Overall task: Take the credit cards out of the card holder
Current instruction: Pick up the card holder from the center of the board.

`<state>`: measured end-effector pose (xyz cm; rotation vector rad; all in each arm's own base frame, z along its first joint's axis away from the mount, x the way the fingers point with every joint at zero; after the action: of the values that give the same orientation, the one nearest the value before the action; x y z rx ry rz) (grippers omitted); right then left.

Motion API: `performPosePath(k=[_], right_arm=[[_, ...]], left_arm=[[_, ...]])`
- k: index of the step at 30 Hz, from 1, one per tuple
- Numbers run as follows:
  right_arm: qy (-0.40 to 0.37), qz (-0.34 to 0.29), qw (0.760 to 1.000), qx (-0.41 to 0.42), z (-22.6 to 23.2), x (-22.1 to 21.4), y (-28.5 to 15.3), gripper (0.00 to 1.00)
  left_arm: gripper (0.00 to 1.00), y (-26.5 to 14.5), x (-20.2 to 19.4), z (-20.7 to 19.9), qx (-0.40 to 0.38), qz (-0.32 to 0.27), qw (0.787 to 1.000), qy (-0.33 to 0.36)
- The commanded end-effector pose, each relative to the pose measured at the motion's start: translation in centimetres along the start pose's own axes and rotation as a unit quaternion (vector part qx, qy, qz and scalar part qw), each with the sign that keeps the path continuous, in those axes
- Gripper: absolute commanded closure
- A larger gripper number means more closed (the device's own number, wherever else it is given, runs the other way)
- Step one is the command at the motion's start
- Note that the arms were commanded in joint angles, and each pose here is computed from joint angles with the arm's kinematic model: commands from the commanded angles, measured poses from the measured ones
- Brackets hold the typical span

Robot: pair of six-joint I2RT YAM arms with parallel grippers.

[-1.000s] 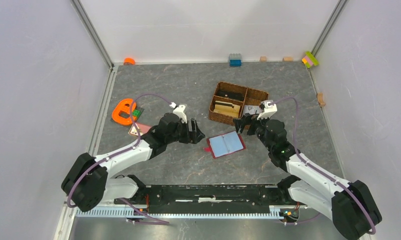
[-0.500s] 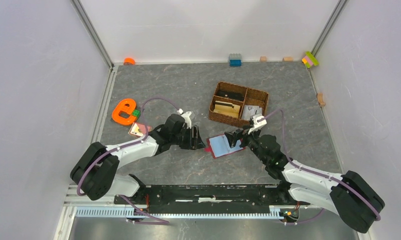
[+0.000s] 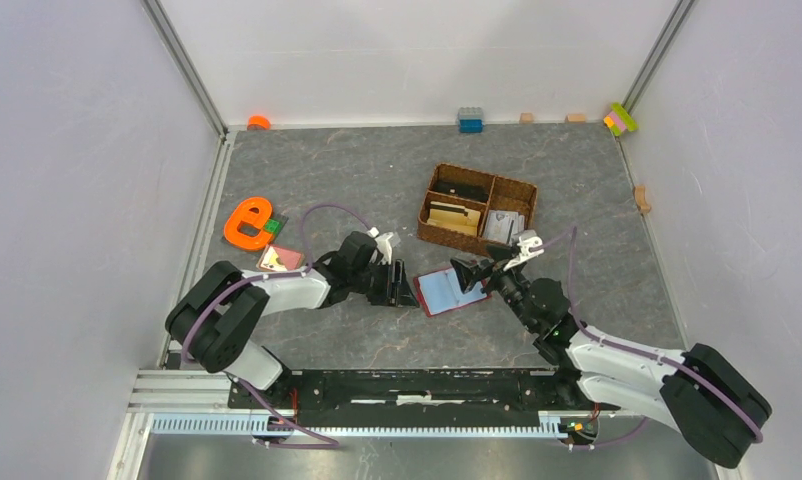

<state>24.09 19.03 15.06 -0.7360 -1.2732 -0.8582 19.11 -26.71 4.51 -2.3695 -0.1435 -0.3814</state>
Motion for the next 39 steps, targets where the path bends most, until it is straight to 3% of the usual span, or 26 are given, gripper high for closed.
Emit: performPosePath(k=[1, 3, 10, 12, 15, 18, 20, 21, 24, 27, 32, 39], right_arm=[[0.032, -0.07, 0.997, 0.023, 0.9, 1.5, -0.2, 0.02], [0.011, -0.105, 0.993, 0.058, 1.7, 2.0, -0.6, 0.02], [-0.054, -0.114, 0.984, 0.125, 3.8, 0.9, 0.2, 0.02], [-0.138, -0.141, 0.958, 0.21, 6.3, 1.1, -0.2, 0.02], [-0.158, -0.166, 0.949, 0.218, 6.8, 1.9, -0.1, 0.02], [-0.187, -0.11, 0.935, 0.28, 9.1, 0.2, 2.7, 0.02], [-0.169, -0.039, 0.929, 0.328, 11.0, -1.7, 5.1, 0.02], [-0.158, -0.032, 0.921, 0.353, 12.1, -1.7, 5.7, 0.02], [-0.11, -0.082, 0.908, 0.396, 13.9, -0.2, 5.5, 0.02], [-0.091, -0.07, 0.897, 0.427, 15.1, -1.2, 6.6, 0.02], [-0.092, -0.11, 0.899, 0.414, 15.0, -0.4, 6.6, 0.02], [-0.069, -0.083, 0.891, 0.44, 15.9, -2.1, 7.7, 0.02]], left_arm=[[0.43, 0.2, 1.0, -2.0, -0.038, -0.006, 0.999, 0.002], [0.48, 0.2, 1.1, -1.9, -0.034, -0.007, 0.999, 0.004], [0.82, -0.9, 1.9, -1.5, -0.016, -0.042, 0.999, 0.018], [0.88, -1.3, 2.1, -1.4, -0.012, -0.053, 0.998, 0.02], [0.98, -1.8, 2.2, -1.3, -0.012, -0.061, 0.998, 0.018], [0.98, -2.2, 2.4, -1.1, -0.011, -0.068, 0.997, 0.015], [0.98, -2.5, 2.5, -1.0, -0.008, -0.073, 0.997, 0.011], [0.98, -2.7, 2.5, -1.0, -0.008, -0.076, 0.997, 0.012], [0.98, -3.3, 2.6, -0.5, 0.001, -0.089, 0.996, 0.009], [0.98, -3.7, 2.8, -0.3, 0.008, -0.099, 0.995, 0.01], [0.98, -4.1, 2.9, 0.1, 0.02, -0.107, 0.994, 0.004], [0.98, -6.2, 4.0, 2.1, 0.052, -0.166, 0.984, -0.028]])
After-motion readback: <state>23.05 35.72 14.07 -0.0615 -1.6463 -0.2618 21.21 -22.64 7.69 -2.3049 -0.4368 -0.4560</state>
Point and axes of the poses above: each gripper's point midway between its finger pads, its own y axis out along the fingers, its own z axis along the line the jaws close on, x = y × z, the point moved 2 cm from there along -y, back along the fingers, and after that the axes turned 6 degrees about -y, right-handed, at the moved point
